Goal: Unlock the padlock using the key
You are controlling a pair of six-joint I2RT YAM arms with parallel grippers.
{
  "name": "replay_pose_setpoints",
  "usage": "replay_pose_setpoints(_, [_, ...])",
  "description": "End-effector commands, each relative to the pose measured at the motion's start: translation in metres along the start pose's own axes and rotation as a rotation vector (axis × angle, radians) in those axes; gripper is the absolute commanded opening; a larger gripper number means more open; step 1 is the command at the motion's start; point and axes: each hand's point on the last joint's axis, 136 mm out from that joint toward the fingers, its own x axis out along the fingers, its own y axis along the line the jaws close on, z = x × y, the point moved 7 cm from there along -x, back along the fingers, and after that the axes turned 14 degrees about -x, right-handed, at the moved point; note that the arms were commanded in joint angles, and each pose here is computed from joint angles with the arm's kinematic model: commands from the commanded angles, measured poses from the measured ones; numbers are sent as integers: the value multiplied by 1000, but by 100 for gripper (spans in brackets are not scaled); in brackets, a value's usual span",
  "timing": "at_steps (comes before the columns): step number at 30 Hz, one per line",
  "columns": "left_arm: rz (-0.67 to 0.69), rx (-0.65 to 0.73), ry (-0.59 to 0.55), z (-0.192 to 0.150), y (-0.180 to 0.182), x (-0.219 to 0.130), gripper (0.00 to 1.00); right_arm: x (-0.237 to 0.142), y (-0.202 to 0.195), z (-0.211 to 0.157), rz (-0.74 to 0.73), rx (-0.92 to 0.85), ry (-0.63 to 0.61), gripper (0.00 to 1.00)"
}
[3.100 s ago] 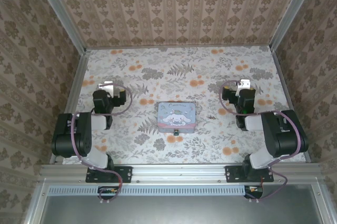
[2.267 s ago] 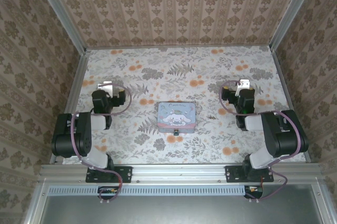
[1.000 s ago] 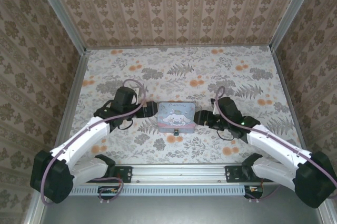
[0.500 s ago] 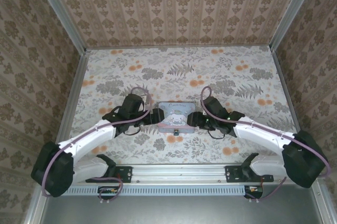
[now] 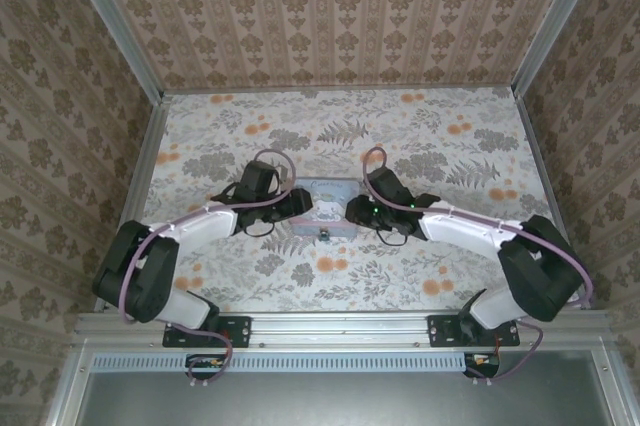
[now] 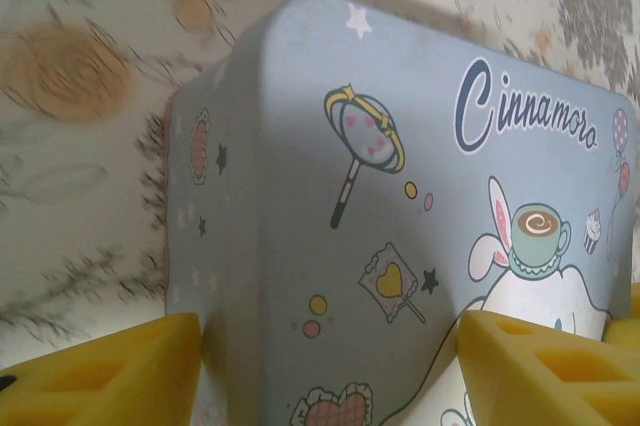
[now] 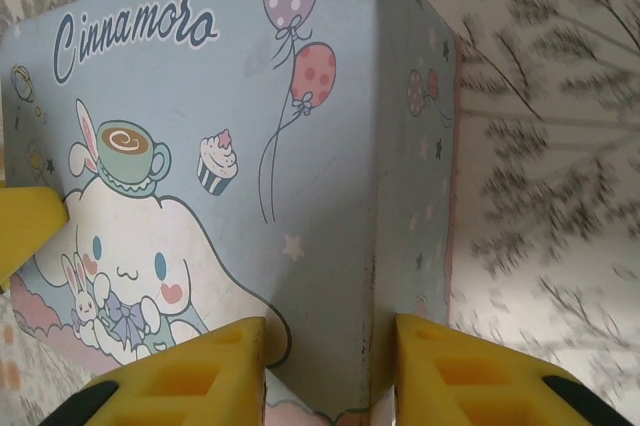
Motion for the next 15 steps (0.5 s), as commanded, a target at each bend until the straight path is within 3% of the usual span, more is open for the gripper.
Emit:
replay_pose_setpoints(1, [-104, 44, 25, 13, -22, 1, 68, 16, 9, 11, 22, -20, 3, 35])
replay_pose_setpoints(6, [-118, 39, 37, 14, -21, 8, 69, 32, 9, 25, 18, -11, 10, 37])
replay_pose_setpoints(7, [-118, 34, 41, 12, -20, 9, 70, 33, 10, 26, 22, -13, 13, 39])
replay_pose_setpoints(11, [-120, 34, 47, 7, -19, 11, 75, 18, 6, 29, 24, -14, -21, 65])
replay_pose_setpoints(15, [-100, 37, 22, 8, -17, 5, 82, -22, -18, 30, -7, 23, -99, 72])
